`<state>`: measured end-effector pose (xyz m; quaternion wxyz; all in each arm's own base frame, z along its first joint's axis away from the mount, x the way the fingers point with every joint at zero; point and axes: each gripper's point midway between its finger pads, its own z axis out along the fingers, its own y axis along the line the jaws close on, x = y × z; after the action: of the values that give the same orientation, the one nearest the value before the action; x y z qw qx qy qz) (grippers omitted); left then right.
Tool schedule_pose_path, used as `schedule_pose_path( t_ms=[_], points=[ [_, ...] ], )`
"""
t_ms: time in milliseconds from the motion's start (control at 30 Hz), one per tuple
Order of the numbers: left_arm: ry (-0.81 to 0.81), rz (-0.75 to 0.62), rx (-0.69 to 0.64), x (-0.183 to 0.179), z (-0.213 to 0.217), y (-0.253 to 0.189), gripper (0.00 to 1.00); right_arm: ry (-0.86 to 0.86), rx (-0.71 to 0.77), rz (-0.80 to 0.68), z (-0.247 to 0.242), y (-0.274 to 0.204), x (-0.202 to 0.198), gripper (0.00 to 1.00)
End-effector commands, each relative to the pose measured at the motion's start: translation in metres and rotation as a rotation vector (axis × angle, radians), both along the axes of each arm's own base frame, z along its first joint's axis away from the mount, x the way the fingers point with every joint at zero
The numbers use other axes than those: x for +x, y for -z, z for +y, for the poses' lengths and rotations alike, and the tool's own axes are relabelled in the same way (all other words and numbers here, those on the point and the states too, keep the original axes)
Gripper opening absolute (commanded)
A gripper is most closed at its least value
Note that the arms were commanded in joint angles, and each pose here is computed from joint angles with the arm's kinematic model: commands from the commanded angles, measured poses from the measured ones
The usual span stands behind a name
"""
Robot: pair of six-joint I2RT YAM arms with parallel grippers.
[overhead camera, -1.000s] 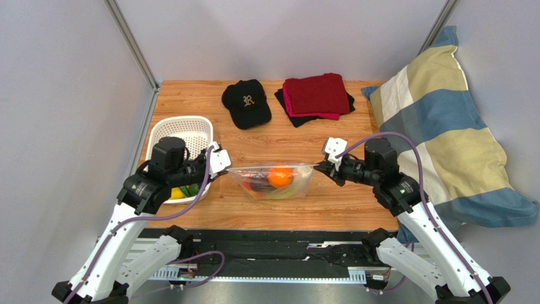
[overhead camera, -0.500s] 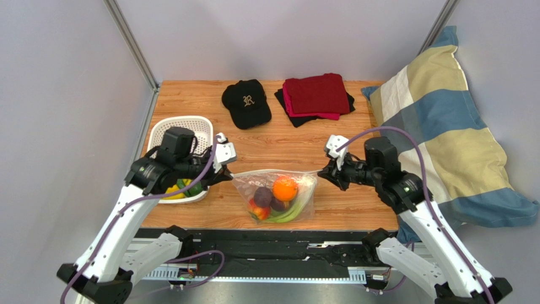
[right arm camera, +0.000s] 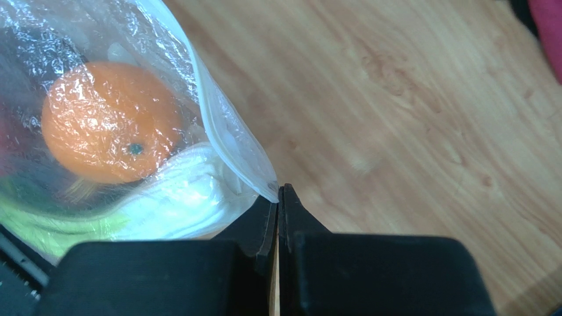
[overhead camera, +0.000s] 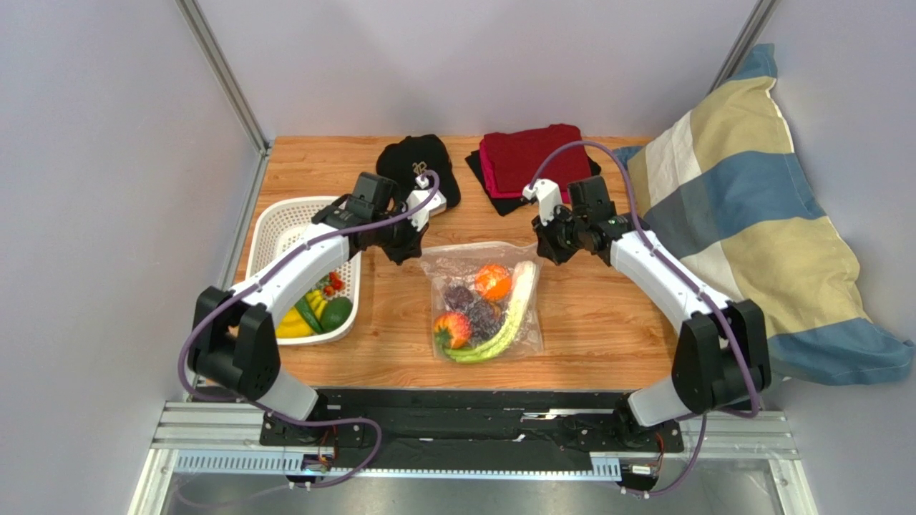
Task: Place the food in the zip-top bag and seal the zipper
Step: Place the zipper food storage bag at the center of the board, then reset both arms
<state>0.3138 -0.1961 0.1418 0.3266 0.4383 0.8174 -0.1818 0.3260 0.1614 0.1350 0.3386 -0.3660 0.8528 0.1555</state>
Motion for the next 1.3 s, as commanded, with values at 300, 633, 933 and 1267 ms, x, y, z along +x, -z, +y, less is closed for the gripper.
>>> schedule_pose_path(
  t_ms=[300, 633, 933, 1267],
  points=[
    [-0.119, 0.031, -0.075, 0.048, 0.005, -0.016, 0.45, 0.078, 0.036, 0.036, -0.001, -0.005, 0.044, 0.3],
    [-0.217, -0.049, -0.229, 0.02, 0.035, -0.123, 0.99, 0.207, 0.195, -0.113, -0.028, -0.111, 0.046, 1.0],
    [-0.553, 0.02, -0.369, 0.034, 0.119, -0.193, 0.99, 0.434, 0.372, -0.186, -0.073, -0.165, 0.024, 1.0],
    [-0.67, 0.013, -0.312, 0.014, 0.156, -0.163, 0.99, 0.59, 0.44, -0.144, -0.119, -0.144, 0.011, 1.0]
  ],
)
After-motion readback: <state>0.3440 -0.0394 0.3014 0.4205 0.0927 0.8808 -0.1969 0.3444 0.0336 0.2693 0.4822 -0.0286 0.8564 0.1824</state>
